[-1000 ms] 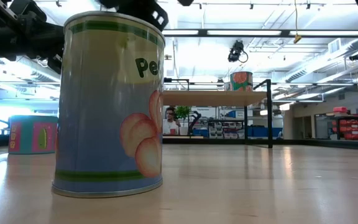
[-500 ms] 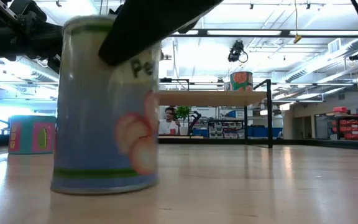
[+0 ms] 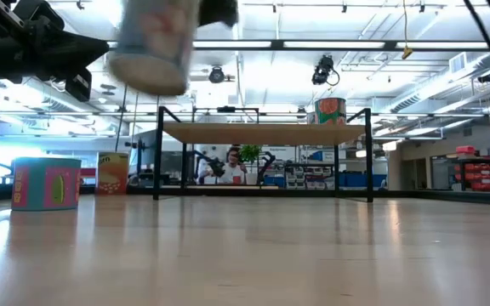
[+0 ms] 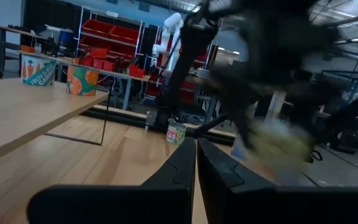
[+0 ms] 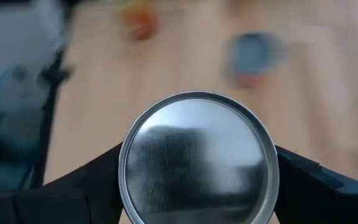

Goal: Pick and place cans onto a shelf
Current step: Put the left canned peaches on the shelf

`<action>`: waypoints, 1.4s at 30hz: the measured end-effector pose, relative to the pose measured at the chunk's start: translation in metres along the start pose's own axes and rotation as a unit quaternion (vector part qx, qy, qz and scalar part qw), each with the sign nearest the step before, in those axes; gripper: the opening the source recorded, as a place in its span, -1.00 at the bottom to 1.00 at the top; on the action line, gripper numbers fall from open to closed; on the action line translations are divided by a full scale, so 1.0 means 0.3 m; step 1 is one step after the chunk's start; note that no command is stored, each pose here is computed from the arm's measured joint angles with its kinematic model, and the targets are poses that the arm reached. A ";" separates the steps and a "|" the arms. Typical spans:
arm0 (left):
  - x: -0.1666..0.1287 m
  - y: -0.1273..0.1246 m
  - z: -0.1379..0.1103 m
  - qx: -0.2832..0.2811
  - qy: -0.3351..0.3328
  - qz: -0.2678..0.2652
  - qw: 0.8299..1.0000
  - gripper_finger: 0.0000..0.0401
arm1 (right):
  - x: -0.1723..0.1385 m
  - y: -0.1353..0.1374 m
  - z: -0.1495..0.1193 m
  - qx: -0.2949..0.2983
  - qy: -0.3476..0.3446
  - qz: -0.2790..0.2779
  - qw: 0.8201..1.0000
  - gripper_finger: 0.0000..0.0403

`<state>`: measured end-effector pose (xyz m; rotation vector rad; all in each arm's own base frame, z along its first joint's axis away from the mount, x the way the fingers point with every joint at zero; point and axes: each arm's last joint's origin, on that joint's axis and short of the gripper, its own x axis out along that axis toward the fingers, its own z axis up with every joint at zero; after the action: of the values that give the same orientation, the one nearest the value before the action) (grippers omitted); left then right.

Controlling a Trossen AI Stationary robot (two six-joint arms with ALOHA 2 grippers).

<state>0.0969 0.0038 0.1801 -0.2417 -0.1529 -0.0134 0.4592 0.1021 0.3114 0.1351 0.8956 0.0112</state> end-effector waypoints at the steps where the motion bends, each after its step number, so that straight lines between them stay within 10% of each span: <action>1: 0.000 0.000 0.000 0.000 0.000 0.000 1.000 -0.89 | -0.045 -0.049 0.026 0.030 0.000 -0.018 0.999 0.57; 9: 0.000 0.000 0.000 0.000 0.000 0.000 1.000 -0.89 | -0.374 -0.433 0.092 0.171 -0.035 -0.127 0.976 0.57; 24: 0.000 0.000 0.000 0.000 0.000 0.000 1.000 -0.89 | -0.535 -1.012 -0.026 0.287 0.004 -0.297 0.911 0.59; 42: 0.000 0.000 0.000 0.000 0.000 0.000 1.000 -0.89 | -0.527 -1.143 -0.111 0.328 0.039 -0.267 0.905 0.60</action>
<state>0.0969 0.0038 0.1802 -0.2418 -0.1533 -0.0127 0.3184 -0.2446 0.3718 0.5165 0.9647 -0.8103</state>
